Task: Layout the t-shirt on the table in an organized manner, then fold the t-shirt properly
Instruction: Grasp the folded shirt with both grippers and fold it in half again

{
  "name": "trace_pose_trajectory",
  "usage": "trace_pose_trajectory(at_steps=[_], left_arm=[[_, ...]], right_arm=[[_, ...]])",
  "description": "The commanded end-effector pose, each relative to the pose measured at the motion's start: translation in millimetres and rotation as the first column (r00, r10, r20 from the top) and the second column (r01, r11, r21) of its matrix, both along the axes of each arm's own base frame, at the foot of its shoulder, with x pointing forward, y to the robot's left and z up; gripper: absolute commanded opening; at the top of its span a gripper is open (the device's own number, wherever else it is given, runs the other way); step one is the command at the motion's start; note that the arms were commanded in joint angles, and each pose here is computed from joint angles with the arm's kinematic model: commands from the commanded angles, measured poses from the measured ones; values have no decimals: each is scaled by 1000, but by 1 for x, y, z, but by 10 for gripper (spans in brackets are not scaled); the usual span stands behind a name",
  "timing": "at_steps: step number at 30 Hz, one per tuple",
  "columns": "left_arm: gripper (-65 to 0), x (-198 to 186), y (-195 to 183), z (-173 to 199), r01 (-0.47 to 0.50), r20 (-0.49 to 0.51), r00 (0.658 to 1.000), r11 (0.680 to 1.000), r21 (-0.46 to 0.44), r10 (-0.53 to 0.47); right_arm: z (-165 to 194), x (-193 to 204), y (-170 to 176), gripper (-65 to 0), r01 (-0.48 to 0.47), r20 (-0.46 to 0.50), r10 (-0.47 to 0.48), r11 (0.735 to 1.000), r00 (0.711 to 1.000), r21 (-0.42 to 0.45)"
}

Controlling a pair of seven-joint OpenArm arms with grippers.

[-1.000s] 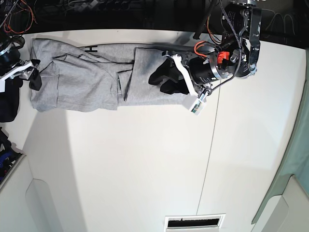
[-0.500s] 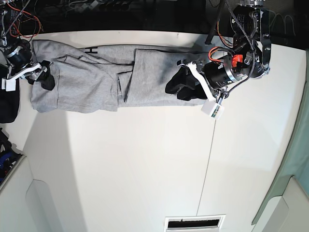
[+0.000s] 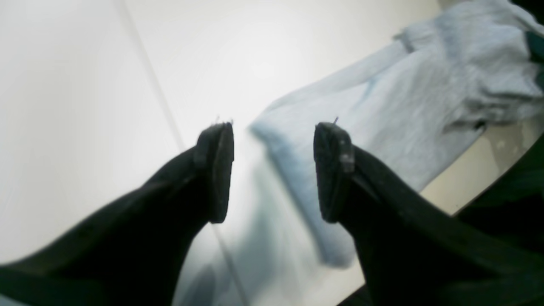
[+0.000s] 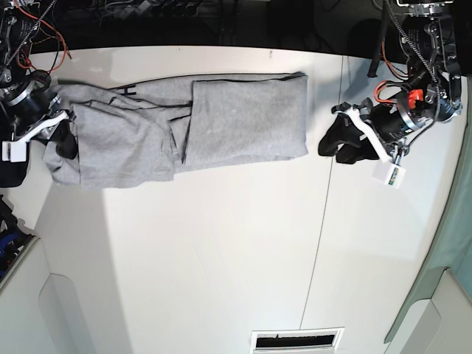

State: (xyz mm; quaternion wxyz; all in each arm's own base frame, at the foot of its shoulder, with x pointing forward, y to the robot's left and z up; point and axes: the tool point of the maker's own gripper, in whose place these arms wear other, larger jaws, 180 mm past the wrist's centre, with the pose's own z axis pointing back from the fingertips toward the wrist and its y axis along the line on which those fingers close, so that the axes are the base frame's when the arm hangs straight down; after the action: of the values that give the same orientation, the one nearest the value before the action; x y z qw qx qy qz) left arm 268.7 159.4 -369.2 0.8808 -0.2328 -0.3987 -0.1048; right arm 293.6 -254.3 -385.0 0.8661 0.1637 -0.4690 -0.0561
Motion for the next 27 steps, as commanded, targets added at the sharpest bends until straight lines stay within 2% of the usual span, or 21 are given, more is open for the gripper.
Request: trace_pose_trajectory(at_steps=[1, 6, 10, 13, 16, 17, 19, 20, 21, 23, 27], left_arm=[[-323, 2, 2, 11, 2, 39, 999, 1000, -21, -1], [-324, -21, 2, -5, -3, -20, 1000, 1000, -26, 3], [-323, -36, 3, -14, -4, -60, 998, 1000, -23, 3], [-323, -41, 4, -19, -4, -76, 997, 1000, -15, 3], [-323, -41, 4, -19, -4, -78, 997, 1000, -10, 3], [-323, -41, 4, -19, -4, -78, 997, 1000, -11, 3], [-323, -41, 4, -19, -4, -77, 997, 1000, -11, 3], [-323, -41, 4, -19, -5, -76, 997, 1000, -12, 4], [-323, -40, 4, -18, -7, -71, 997, 1000, -14, 6], [-323, -40, 4, -18, -7, -70, 998, 1000, -14, 6], [-323, -40, 5, -18, -6, -72, 997, 1000, -12, 6]], right_arm=[[32, 15, -9, -650, -6, 95, 8, 1000, 995, -24], [94, 34, 11, -650, -93, 217, 100, 995, 971, -43], [125, 39, 60, -650, -201, 303, 200, 979, 932, -30], [117, 32, 123, -650, -331, 294, 317, 944, 902, -1], [87, 14, 187, -650, -463, 205, 452, 886, 868, 7], [75, 6, 206, -633, -505, 166, 497, 863, 851, 1], [57, -6, 235, -422, -565, 111, 563, 825, 819, -9], [51, -12, 247, -333, -593, 95, 592, 805, 801, -15], [48, -16, 257, -273, -616, 90, 615, 787, 783, -25], [48, -21, 271, -249, -645, 102, 647, 762, 756, -54], [51, -25, 284, -249, -672, 120, 674, 738, 729, -66]])
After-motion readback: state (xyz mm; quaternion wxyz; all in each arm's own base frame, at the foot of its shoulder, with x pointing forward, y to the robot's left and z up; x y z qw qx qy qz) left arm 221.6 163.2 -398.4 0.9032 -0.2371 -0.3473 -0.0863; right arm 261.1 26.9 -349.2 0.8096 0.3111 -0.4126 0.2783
